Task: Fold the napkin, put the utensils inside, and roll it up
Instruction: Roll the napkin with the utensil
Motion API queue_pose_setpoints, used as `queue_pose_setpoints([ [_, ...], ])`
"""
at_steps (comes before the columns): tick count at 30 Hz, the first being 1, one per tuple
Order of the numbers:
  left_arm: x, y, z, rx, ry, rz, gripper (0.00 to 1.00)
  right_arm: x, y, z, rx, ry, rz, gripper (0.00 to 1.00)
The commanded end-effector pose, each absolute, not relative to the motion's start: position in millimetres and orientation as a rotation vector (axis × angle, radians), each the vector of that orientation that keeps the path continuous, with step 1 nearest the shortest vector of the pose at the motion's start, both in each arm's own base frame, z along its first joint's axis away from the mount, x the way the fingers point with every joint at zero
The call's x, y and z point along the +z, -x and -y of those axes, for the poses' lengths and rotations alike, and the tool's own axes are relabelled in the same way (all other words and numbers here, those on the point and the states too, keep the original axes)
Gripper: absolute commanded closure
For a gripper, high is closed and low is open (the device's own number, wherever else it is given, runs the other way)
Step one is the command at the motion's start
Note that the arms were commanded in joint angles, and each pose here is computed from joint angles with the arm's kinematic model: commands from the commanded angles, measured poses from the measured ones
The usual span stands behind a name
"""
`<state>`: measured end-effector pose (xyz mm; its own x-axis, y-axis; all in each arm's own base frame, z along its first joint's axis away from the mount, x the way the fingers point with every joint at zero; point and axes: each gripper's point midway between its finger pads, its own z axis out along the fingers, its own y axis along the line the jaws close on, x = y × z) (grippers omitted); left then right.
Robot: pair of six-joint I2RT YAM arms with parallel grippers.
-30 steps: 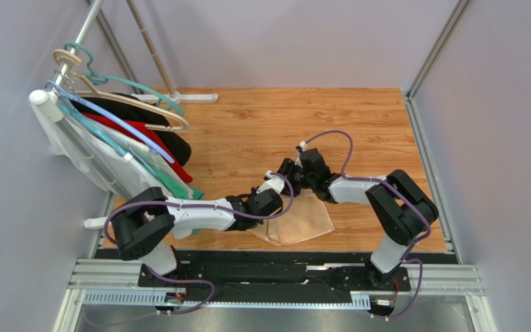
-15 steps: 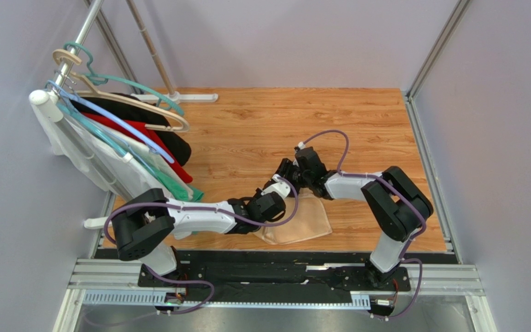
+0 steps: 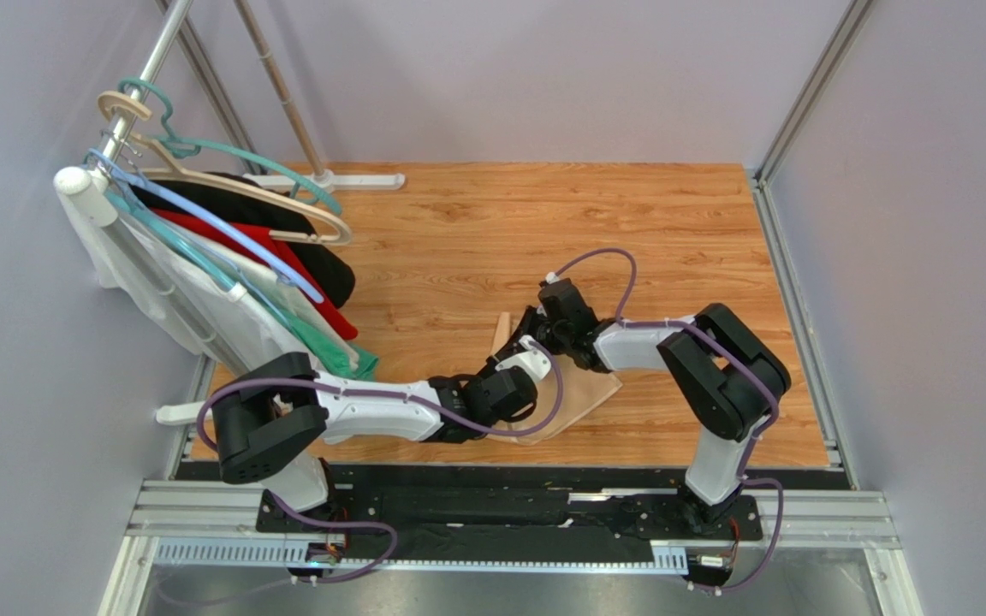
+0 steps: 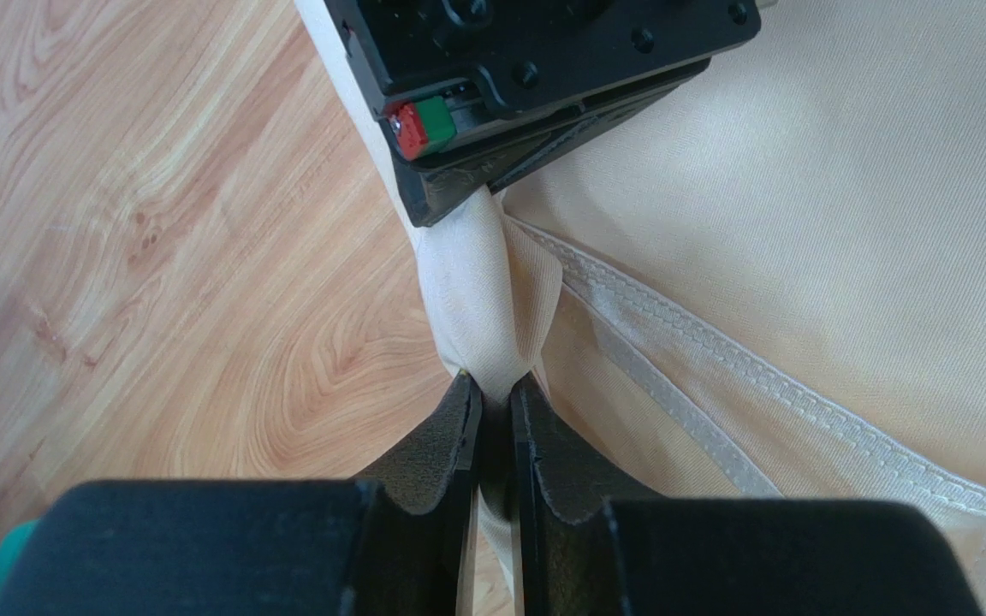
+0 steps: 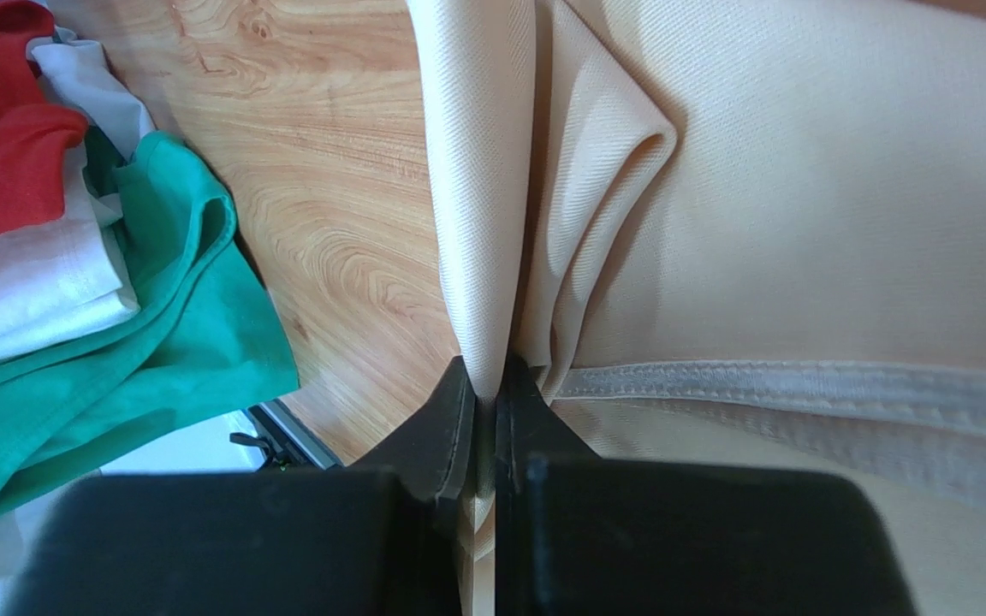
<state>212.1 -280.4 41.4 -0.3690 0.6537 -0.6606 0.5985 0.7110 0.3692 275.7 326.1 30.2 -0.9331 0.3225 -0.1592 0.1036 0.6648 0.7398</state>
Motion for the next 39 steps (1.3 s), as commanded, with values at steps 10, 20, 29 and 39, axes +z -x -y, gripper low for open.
queue_pose_setpoints([
  [10, 85, -183, 309, -0.299, -0.848, -2.094, 0.16, 6, -276, -321, 1.057, -0.305, -2.605, 1.0],
  [20, 95, -171, 310, -0.783, -0.649, -2.17, 0.17, 8, -280, -317, 1.11, -0.177, -2.514, 1.0],
  [29, 81, -174, 293, -1.003, -0.409, -2.23, 0.19, 1, -275, -319, 1.196, -0.116, -2.472, 1.0],
  [39, 61, -171, 279, -1.202, -0.099, -2.276, 0.24, 4, -275, -319, 1.189, -0.093, -2.474, 1.0],
])
